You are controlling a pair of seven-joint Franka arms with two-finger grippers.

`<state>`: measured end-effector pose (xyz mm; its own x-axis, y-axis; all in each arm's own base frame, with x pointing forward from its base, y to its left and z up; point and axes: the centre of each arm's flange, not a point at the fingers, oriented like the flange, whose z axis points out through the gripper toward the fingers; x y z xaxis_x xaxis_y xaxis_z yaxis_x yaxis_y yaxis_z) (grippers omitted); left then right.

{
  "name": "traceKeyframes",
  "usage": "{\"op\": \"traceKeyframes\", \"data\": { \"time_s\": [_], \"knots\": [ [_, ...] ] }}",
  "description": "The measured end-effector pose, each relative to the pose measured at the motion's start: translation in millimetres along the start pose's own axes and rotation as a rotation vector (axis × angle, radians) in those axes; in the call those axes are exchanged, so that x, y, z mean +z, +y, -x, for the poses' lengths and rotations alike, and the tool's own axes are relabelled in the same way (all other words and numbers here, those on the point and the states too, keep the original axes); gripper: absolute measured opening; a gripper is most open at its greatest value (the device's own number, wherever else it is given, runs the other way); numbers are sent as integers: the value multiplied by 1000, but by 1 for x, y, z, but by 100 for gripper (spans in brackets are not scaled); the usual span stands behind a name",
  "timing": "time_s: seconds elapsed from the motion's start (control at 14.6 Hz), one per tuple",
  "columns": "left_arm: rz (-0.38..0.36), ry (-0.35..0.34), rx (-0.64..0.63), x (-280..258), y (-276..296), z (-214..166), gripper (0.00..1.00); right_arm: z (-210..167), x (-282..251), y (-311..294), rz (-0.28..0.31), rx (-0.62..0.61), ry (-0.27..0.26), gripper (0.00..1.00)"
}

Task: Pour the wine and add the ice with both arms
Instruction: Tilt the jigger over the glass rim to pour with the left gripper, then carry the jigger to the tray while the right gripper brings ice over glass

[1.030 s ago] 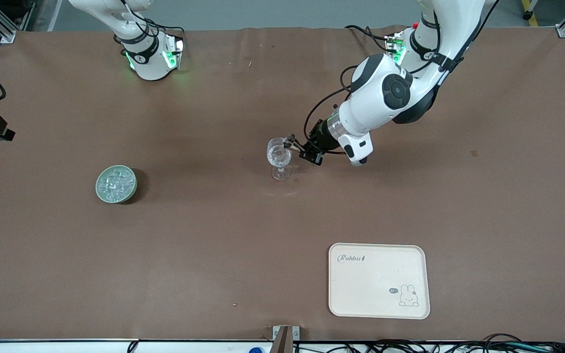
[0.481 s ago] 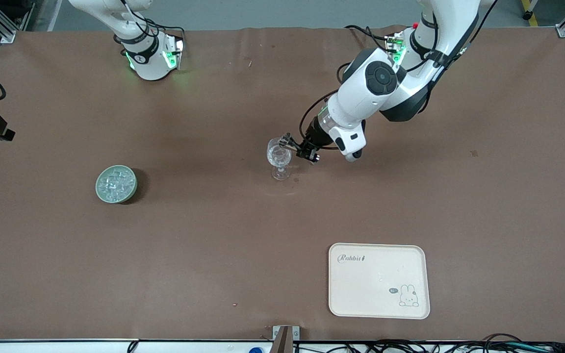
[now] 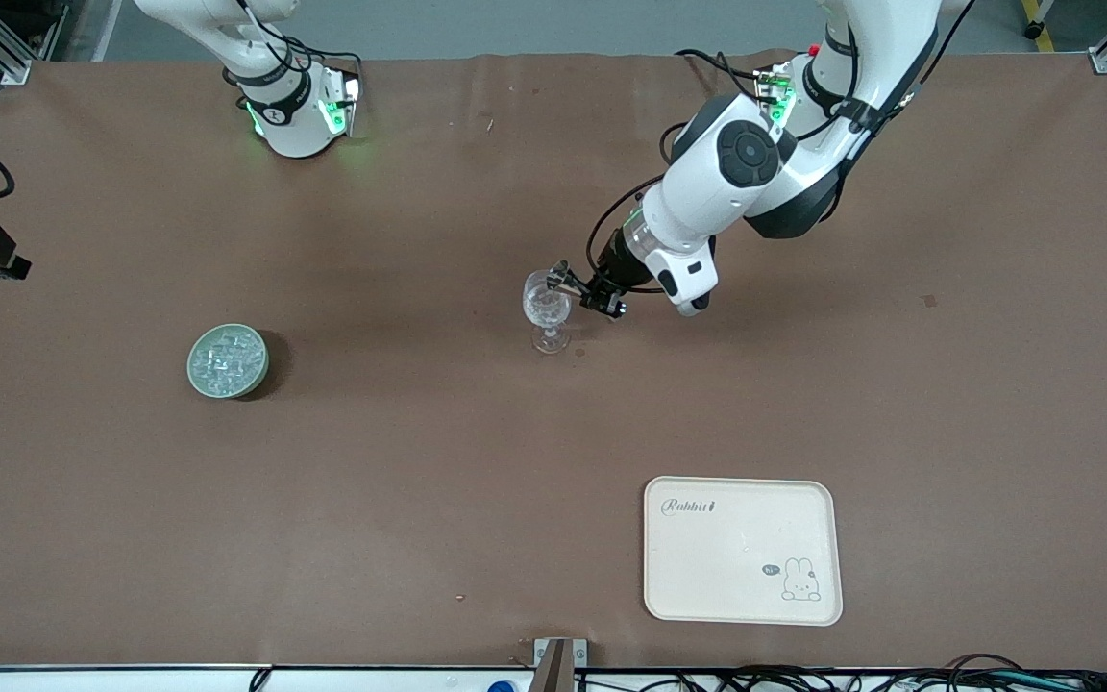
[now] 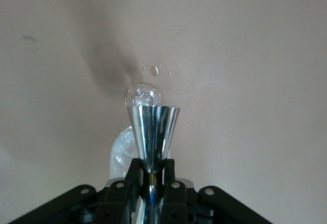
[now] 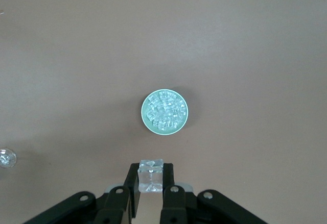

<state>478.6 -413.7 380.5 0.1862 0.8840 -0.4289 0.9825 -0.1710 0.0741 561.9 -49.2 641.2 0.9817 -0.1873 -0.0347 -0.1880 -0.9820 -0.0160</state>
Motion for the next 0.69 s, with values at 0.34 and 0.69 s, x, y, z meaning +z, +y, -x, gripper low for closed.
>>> {"op": "traceKeyframes", "data": {
  "time_s": [0.34, 0.69],
  "knots": [
    [-1, -177, -102, -15, 22, -30, 21, 1, 0, -8, 0, -14, 2, 22],
    [63, -371, -169, -43, 53, -106, 21, 9, 2, -62, 2, -24, 2, 22]
  ]
}}
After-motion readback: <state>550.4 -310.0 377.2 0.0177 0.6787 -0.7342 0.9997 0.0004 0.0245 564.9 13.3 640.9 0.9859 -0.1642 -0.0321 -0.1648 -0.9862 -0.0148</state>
